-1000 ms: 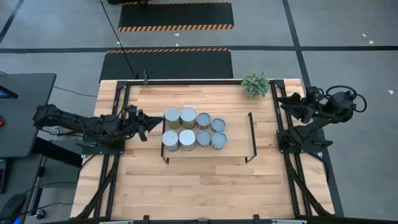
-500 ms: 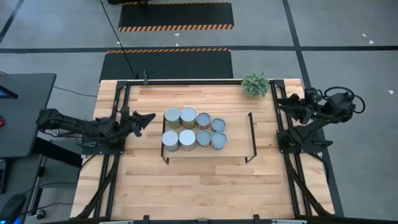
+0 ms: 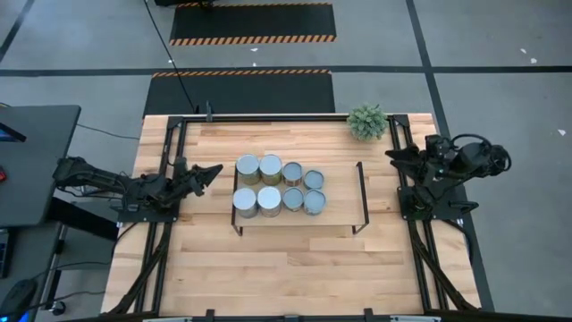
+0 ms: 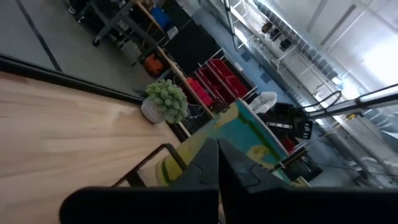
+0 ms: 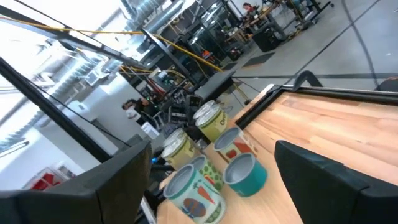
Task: Pick and place cans onto a shelf
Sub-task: Return to Home Position
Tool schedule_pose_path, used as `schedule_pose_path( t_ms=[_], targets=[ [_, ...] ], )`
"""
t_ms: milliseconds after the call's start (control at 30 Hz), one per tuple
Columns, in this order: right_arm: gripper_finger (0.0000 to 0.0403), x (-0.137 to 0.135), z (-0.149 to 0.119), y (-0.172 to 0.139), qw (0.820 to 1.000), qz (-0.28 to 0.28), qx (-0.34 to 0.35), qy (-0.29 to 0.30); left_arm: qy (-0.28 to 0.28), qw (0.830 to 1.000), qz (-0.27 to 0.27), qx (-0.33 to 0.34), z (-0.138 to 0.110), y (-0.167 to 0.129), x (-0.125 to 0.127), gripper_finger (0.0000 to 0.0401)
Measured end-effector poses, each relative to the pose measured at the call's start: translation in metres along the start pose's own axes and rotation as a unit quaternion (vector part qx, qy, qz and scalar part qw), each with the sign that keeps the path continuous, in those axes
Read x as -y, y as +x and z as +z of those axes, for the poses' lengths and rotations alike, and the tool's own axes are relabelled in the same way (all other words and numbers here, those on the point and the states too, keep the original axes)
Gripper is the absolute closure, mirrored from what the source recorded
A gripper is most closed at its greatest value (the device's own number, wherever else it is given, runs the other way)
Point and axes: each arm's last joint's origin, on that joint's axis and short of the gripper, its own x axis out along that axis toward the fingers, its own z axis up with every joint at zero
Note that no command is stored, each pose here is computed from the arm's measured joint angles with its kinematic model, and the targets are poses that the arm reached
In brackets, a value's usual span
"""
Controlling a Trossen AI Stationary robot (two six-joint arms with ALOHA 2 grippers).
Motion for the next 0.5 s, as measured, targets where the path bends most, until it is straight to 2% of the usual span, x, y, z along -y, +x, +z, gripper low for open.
schedule_pose_path(
  t_ms=[100, 200, 500],
  targets=[
    [0.0066, 0.0, -0.003, 0.002, 1.0, 0.011, -0.006, 0.004, 0.001, 1.0, 0.004, -0.001, -0.001, -0.001, 0.0, 0.0401],
    [0.0112, 0.002, -0.009, 0.004, 1.0, 0.01, -0.013, 0.0, 0.004, 1.0, 0.01, 0.002, -0.001, -0.001, -0.001, 0.0401],
    [0.0352, 0.009, -0.026, 0.012, 0.998, -0.001, -0.031, -0.051, 0.003, 1.0, 0.003, -0.008, -0.003, -0.002, 0.0, 0.0401]
  ],
)
